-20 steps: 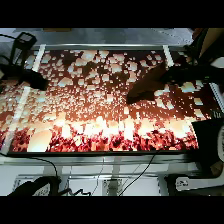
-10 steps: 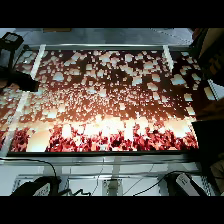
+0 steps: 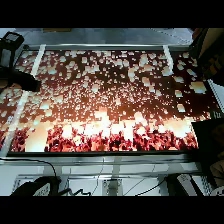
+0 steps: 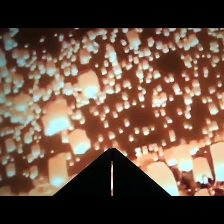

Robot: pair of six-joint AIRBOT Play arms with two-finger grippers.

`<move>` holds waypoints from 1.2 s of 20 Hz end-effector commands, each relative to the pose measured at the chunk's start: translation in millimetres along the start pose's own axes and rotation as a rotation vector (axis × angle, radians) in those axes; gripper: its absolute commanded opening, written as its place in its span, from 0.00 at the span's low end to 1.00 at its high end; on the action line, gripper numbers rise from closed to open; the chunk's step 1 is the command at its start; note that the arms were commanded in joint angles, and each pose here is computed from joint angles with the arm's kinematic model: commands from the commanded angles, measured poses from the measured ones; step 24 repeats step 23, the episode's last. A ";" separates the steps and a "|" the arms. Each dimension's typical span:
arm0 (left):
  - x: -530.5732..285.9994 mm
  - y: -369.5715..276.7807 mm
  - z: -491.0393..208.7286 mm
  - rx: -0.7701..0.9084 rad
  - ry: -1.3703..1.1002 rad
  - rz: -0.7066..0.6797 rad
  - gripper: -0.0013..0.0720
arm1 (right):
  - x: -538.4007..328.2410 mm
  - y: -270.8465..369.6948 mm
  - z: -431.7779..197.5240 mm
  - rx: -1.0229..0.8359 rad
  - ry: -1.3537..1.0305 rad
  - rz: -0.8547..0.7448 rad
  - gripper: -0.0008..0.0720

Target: Fold the clothes and pants, and hang the long-sleeved shirts on hangers.

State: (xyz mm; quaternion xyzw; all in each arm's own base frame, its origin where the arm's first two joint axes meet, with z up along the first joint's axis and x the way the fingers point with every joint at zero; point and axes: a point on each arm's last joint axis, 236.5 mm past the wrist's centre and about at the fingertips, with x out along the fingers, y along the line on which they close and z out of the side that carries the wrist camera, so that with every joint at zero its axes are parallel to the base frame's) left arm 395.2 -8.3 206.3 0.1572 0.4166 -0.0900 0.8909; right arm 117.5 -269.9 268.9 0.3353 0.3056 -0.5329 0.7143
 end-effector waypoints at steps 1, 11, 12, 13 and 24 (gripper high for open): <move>-0.2 -0.5 0.2 -0.002 -0.002 -0.003 0.03 | -0.6 18.0 6.2 0.013 -0.022 0.086 0.93; -0.2 -0.5 0.1 -0.002 -0.001 -0.003 0.03 | -35.5 208.7 -126.7 -0.676 0.205 0.721 0.03; -0.2 -0.5 0.1 -0.002 -0.001 -0.003 0.03 | -37.1 211.4 -144.3 -0.791 0.209 0.694 0.03; -0.2 -0.5 0.1 -0.002 -0.001 -0.003 0.03 | -37.9 212.2 -157.1 -0.905 0.197 0.664 0.03; -0.2 -0.5 0.1 -0.002 -0.001 -0.003 0.03 | -60.2 228.7 -200.5 -0.909 0.248 0.656 0.03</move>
